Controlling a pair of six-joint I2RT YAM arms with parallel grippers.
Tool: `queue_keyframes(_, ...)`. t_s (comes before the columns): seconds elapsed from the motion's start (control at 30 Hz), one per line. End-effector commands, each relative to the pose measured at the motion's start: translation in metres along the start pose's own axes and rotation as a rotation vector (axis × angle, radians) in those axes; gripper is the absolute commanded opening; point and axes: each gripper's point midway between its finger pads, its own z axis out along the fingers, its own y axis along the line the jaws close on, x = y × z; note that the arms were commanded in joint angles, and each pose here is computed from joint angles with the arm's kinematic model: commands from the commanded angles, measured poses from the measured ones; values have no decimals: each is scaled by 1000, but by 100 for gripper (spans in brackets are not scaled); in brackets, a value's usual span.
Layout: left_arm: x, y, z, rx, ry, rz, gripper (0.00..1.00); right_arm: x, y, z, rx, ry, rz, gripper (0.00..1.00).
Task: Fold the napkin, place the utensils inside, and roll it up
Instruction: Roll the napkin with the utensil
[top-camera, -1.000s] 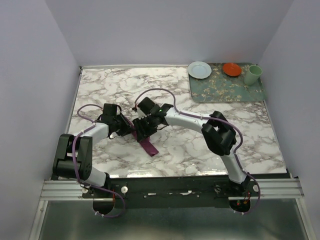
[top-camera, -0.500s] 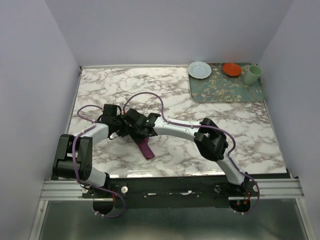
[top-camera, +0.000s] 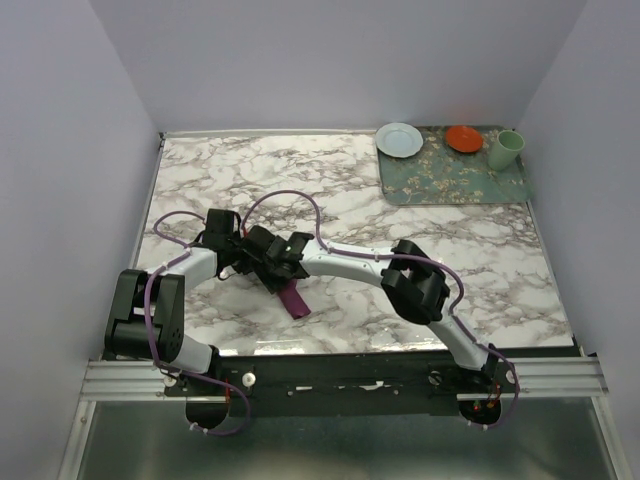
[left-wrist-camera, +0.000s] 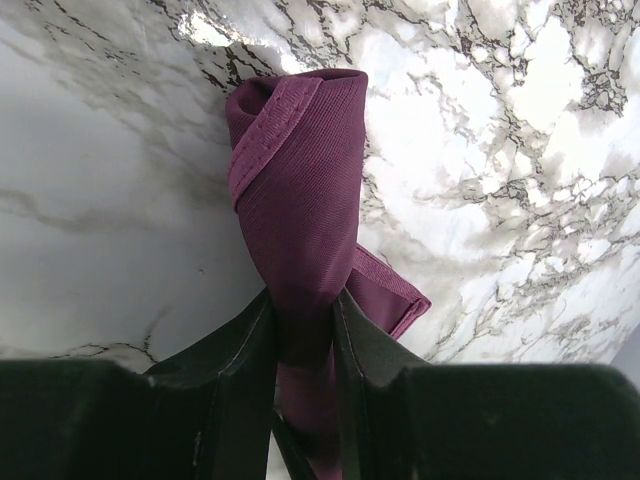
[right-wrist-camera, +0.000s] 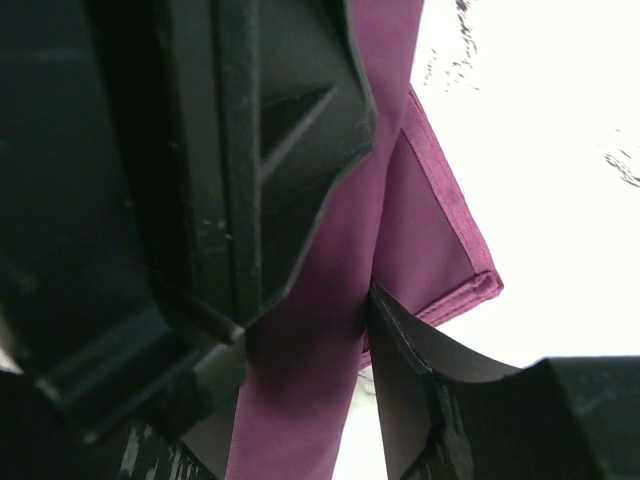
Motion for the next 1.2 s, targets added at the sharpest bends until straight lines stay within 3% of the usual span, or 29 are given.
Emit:
queue_keyframes(0.0,10,13,0,-42,19,-4,33,-11,-7,-25,53,-24,-19,59)
queue_keyframes(0.23,11,14,1,-47,22,-4,33,-10,-1,-30,18,-26,7,60)
queue_keyframes(0.57,11,14,1,-46,21,-5,33,-6,14,-21,-54,-15,28,51)
queue_keyframes(0.97,12,13,1,-40,23,-14,33,28,2,23,25,57,-1,57)
queue_keyframes(1.13,14,13,0,-37,29,-16,34,35,-4,31,57,69,11,47)
queue_keyframes(1.17,13,13,-1,-36,24,-11,35,35,-6,32,57,73,21,40)
